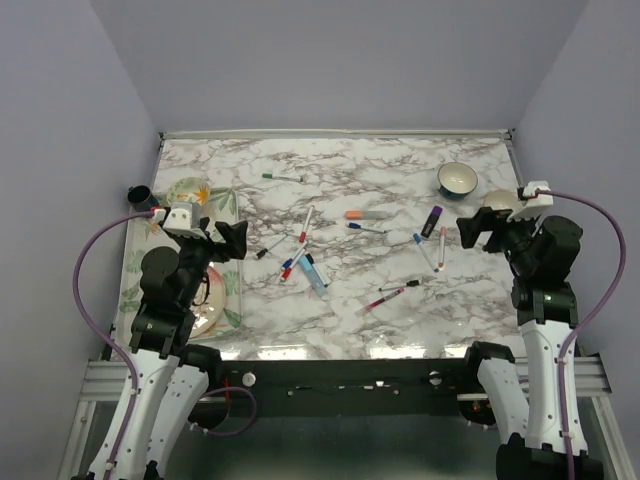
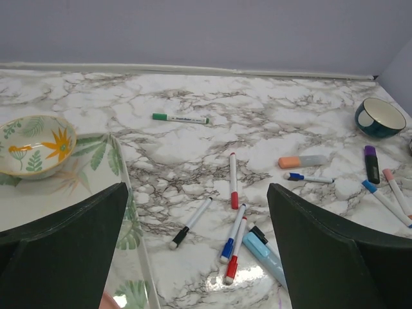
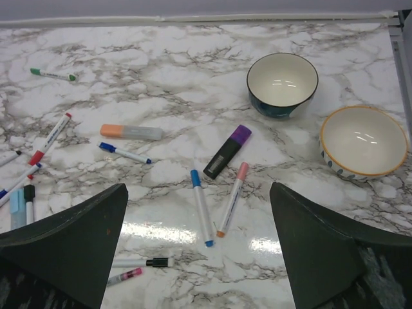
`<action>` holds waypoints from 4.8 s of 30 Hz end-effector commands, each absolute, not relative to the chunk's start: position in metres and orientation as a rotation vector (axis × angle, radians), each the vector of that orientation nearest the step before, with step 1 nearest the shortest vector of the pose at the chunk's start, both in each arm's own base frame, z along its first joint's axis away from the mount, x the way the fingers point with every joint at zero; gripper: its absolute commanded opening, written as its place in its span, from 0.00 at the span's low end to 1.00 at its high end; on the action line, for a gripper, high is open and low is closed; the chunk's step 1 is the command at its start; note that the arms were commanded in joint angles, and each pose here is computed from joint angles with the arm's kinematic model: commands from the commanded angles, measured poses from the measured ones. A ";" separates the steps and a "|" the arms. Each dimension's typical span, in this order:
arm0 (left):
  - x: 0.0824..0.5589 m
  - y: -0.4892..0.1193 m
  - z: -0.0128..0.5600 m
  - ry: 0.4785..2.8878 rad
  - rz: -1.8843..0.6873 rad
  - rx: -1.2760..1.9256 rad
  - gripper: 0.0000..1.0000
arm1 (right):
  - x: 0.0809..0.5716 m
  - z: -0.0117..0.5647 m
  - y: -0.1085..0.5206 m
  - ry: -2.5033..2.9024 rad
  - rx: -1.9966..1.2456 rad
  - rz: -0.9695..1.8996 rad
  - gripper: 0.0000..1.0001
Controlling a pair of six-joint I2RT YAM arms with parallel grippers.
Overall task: Open the pen caps
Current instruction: Grab a pen on the table with the right arm
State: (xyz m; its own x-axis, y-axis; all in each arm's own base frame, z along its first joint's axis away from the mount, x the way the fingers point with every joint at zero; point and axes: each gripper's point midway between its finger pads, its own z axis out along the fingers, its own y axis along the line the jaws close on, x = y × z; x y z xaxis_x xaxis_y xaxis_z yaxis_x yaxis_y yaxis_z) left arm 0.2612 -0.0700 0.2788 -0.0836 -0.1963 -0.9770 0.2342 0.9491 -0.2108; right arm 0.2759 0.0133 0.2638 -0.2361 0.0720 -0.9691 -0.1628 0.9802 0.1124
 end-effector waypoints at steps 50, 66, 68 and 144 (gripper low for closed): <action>0.257 -0.071 0.296 1.566 -0.376 0.028 0.99 | 0.182 0.138 0.196 1.516 -1.766 0.709 1.00; 0.257 -0.070 0.296 1.563 -0.371 0.026 0.99 | 0.167 0.100 0.215 1.531 -1.969 0.704 1.00; 0.257 -0.070 0.297 1.561 -0.372 0.026 0.99 | 0.167 0.096 0.215 1.544 -1.984 0.691 1.00; 0.253 -0.070 0.299 1.546 -0.374 0.032 0.99 | 0.176 0.001 0.208 1.684 -2.375 0.254 0.31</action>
State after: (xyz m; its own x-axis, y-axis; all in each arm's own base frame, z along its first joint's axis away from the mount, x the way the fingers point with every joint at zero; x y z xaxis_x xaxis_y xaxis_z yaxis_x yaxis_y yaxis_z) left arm 0.2565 -0.0673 0.2865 -0.0536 -0.2103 -0.9762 0.2285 0.9490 -0.2170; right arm 0.1813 0.2214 0.0160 0.2989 -0.8946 -0.3322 -0.9540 -0.2880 -0.0827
